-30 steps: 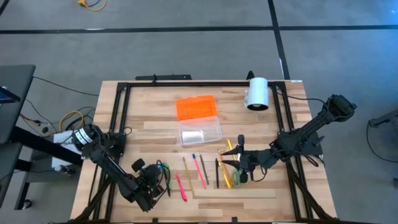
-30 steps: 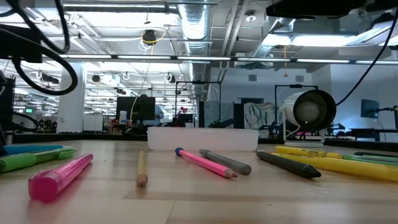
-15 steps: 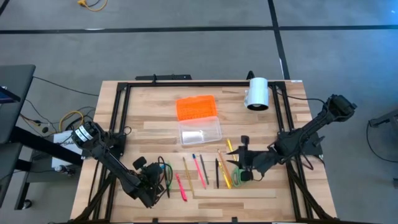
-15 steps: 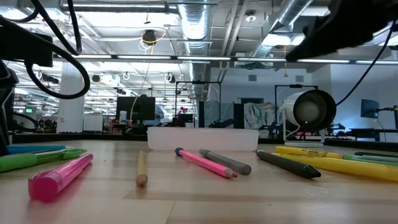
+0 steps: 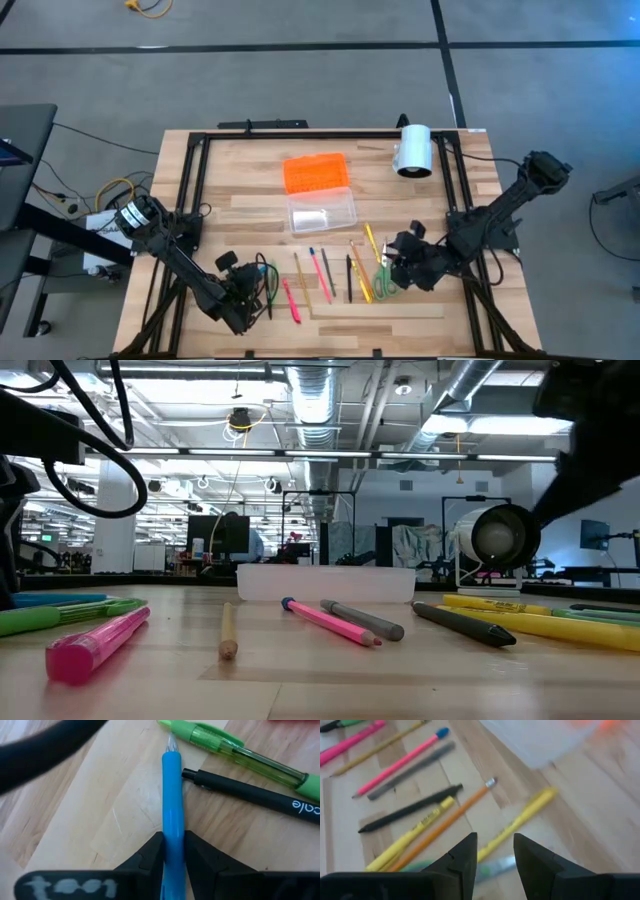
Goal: Pick & place school supplies into a supply box
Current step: Put the blue pen into the supply box, then put the right black pen into the supply box
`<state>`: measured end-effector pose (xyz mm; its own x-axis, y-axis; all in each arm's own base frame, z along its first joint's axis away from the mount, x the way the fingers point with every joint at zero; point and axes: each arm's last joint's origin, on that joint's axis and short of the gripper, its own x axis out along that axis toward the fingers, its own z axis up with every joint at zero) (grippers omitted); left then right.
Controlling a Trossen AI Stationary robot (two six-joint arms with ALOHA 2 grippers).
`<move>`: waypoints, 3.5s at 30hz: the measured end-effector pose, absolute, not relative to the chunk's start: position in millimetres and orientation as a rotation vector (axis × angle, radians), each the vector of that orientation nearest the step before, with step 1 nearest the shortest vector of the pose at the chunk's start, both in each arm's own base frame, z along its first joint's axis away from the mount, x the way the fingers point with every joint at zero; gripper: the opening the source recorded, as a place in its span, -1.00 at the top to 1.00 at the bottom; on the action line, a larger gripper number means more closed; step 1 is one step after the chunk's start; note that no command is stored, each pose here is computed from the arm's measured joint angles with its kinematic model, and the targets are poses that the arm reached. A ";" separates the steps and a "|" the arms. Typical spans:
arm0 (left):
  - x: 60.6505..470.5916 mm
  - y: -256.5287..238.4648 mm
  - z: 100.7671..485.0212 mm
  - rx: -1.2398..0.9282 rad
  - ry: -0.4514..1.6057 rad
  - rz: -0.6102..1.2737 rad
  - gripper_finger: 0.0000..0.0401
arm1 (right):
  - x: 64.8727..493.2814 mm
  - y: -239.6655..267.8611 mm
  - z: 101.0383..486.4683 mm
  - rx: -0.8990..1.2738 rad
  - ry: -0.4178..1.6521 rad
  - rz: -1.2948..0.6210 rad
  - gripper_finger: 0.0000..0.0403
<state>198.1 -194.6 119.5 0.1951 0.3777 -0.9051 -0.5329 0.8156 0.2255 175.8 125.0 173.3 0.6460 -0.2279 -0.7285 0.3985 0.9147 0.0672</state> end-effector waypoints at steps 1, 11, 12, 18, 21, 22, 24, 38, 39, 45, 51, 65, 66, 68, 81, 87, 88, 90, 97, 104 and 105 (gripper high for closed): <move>198.2 -194.6 119.5 -0.150 1.217 0.641 0.71 | 173.4 126.0 172.7 0.245 0.798 -0.369 0.40; 199.0 -196.4 119.2 -0.127 1.262 0.579 0.71 | 150.5 136.8 168.0 0.351 0.837 -0.433 0.40; 199.0 -196.6 119.0 -0.120 1.268 0.570 0.71 | 148.9 138.2 166.4 0.355 0.840 -0.441 0.40; 199.6 -197.7 118.8 -0.092 1.296 0.519 0.71 | 144.3 149.3 148.6 0.333 0.870 -0.482 0.40; 199.5 -197.6 118.9 -0.087 1.299 0.518 0.71 | 142.9 153.8 137.1 0.317 0.889 -0.512 0.40; 199.3 -197.5 119.0 -0.088 1.298 0.521 0.71 | 142.2 155.2 133.8 0.315 0.893 -0.522 0.40; 199.1 -197.3 119.0 -0.091 1.297 0.528 0.72 | 140.8 157.6 127.5 0.310 0.899 -0.541 0.40; 198.7 -197.1 120.7 -0.035 1.310 0.497 0.72 | 137.3 161.5 122.5 0.353 0.890 -0.569 0.40; 199.1 -197.4 123.0 -0.028 1.306 0.493 0.72 | 137.6 161.5 122.8 0.354 0.890 -0.568 0.40; 200.5 -201.3 149.1 -0.013 1.311 0.444 0.72 | 139.4 160.8 122.9 0.359 0.878 -0.573 0.40; 201.7 -197.7 166.1 0.061 1.276 0.495 0.72 | 140.2 160.6 123.4 0.352 0.856 -0.573 0.40; 268.3 -134.0 177.4 0.239 1.033 0.643 0.72 | 142.2 158.1 124.2 0.289 0.827 -0.568 0.40; 275.5 -126.9 177.5 0.240 1.028 0.640 0.72 | 142.2 158.0 124.2 0.288 0.827 -0.569 0.40; 291.8 -113.1 178.4 0.242 1.002 0.616 0.72 | 142.2 158.0 124.2 0.287 0.826 -0.569 0.40; 354.6 -29.6 192.0 0.182 0.863 0.394 0.72 | 140.8 156.1 124.2 0.263 0.834 -0.580 0.40; 355.6 -2.4 191.0 0.143 0.892 0.406 0.72 | 141.4 153.8 124.2 0.254 0.838 -0.594 0.40; 355.7 0.2 190.9 0.141 0.896 0.400 0.72 | 142.2 153.0 124.2 0.256 0.839 -0.600 0.40; 355.8 3.8 190.7 0.135 0.901 0.392 0.72 | 143.7 150.9 124.2 0.256 0.840 -0.613 0.40; 355.9 11.6 189.5 0.104 0.911 0.376 0.67 | 147.8 147.1 124.1 0.248 0.846 -0.627 0.40; 356.7 11.2 189.7 0.118 0.905 0.371 0.41 | 147.8 148.2 124.1 0.254 0.844 -0.620 0.40; 356.7 11.2 189.7 0.118 0.905 0.371 0.37 | 148.0 148.4 124.1 0.257 0.843 -0.619 0.40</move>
<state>356.7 11.2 189.7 0.5588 0.3634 -0.7455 -0.2648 0.9300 0.2548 148.0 148.4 124.1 0.5044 -0.4077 -0.7612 0.6039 0.7966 -0.0265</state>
